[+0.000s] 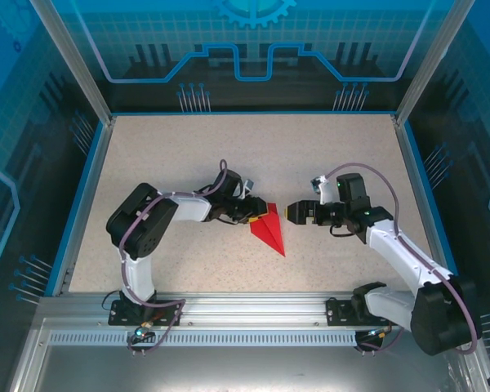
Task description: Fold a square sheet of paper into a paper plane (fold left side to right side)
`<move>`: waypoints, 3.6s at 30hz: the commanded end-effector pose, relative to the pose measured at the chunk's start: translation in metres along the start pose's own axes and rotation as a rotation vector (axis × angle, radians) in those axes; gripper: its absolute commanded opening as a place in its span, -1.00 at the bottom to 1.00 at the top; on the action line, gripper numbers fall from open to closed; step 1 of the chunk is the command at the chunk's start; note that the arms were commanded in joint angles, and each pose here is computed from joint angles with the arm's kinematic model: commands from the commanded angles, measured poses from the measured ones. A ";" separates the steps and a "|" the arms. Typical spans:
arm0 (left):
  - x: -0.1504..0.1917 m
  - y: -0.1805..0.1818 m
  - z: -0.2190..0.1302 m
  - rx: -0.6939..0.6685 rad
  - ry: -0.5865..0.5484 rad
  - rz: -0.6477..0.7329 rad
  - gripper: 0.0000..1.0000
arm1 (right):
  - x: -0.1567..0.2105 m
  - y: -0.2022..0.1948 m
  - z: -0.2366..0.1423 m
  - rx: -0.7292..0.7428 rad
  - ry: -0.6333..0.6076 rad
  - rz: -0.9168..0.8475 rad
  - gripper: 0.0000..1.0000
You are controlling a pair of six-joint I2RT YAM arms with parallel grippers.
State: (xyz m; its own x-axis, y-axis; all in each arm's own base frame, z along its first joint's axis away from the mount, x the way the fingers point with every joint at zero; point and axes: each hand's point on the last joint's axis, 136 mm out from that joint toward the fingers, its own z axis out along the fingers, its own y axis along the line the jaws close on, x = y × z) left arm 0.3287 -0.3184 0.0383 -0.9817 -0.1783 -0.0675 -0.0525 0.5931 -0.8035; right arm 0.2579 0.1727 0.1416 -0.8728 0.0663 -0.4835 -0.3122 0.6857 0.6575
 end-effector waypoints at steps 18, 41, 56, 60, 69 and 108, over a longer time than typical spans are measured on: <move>-0.025 -0.139 -0.093 0.209 -0.181 0.350 -0.97 | -0.052 0.019 -0.034 -0.302 -0.116 0.069 0.98; 0.019 -0.234 -0.215 0.499 -0.399 0.643 -0.97 | -0.048 0.136 -0.041 -0.676 -0.047 -0.241 0.90; 0.023 -0.228 -0.214 0.475 -0.389 0.654 -0.95 | -0.052 0.128 -0.052 -0.622 -0.071 -0.211 0.64; 0.022 -0.228 -0.213 0.473 -0.387 0.650 -0.95 | -0.049 0.137 -0.057 -0.643 -0.062 -0.235 0.79; 0.022 -0.228 -0.214 0.473 -0.389 0.651 -0.95 | -0.047 0.146 -0.044 -0.646 -0.020 -0.234 0.89; 0.005 -0.153 -0.279 0.013 -0.740 0.566 0.67 | -0.035 0.033 -0.022 0.540 0.128 -0.478 -0.84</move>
State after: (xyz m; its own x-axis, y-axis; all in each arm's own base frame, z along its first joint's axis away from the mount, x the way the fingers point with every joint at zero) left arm 0.2737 -0.2170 0.3480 -0.5217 -0.3251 -0.7888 0.5087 0.6237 -0.5935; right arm 0.2645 0.2173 0.2223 -0.7285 -0.2351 -0.6435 -0.5570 0.7501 0.3566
